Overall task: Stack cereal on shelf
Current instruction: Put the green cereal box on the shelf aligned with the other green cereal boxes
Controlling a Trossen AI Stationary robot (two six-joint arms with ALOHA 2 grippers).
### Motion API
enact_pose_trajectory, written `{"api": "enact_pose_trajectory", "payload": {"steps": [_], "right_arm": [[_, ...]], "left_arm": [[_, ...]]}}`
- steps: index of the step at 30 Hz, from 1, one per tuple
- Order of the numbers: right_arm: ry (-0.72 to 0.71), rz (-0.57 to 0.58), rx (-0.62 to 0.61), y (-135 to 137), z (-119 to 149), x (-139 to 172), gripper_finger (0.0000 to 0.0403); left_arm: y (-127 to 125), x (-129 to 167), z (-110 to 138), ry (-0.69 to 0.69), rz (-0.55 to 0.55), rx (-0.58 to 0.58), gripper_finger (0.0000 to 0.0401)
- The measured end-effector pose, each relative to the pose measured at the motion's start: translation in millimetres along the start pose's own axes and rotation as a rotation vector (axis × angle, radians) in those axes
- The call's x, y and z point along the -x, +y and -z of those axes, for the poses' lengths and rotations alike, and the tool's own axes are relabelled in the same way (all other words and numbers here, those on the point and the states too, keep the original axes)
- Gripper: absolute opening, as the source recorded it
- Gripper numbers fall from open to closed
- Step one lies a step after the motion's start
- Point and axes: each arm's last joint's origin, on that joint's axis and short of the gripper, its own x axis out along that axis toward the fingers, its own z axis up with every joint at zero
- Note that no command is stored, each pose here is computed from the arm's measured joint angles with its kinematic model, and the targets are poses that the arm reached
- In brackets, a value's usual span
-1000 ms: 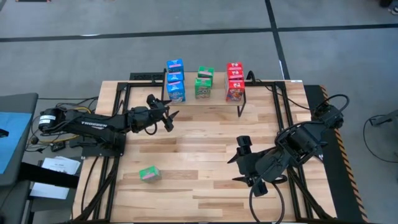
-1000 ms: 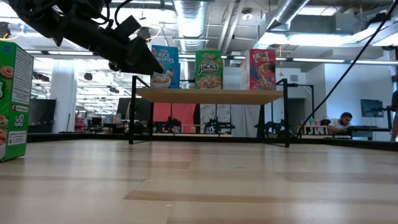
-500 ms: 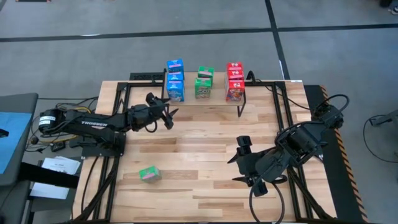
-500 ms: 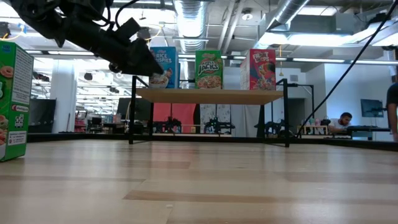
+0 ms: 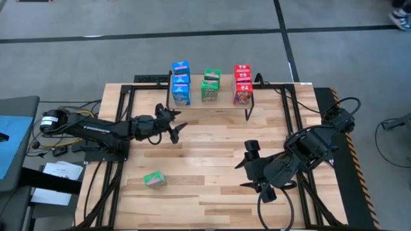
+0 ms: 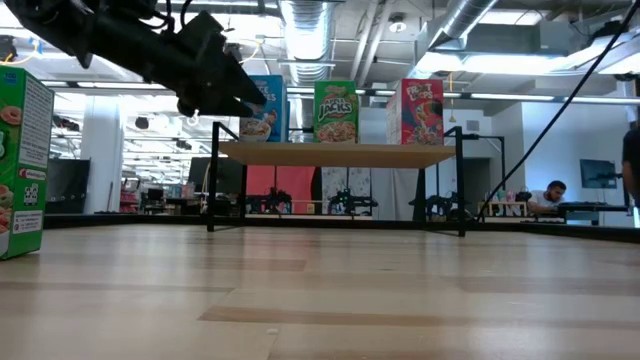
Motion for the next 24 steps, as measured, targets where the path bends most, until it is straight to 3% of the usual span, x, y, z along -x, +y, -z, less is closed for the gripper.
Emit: {"api": "enact_pose_trajectory", "payload": {"steps": [9,16,24], "right_arm": [[0.0,0.0,-0.061,0.0,0.0,0.0,0.0281],[0.0,-0.001,-0.076,0.1,0.0,0.0,0.0281],[0.0,-0.001,-0.078,0.0,0.0,0.0,0.0281]], "left_arm": [[-19.9,10.7,1.1,0.003,0.103,0.1,0.0291],[-33.5,19.1,1.3,0.004,0.208,0.107,0.0291],[-46.9,27.1,-6.2,-0.051,0.461,0.126,0.0291]]}}
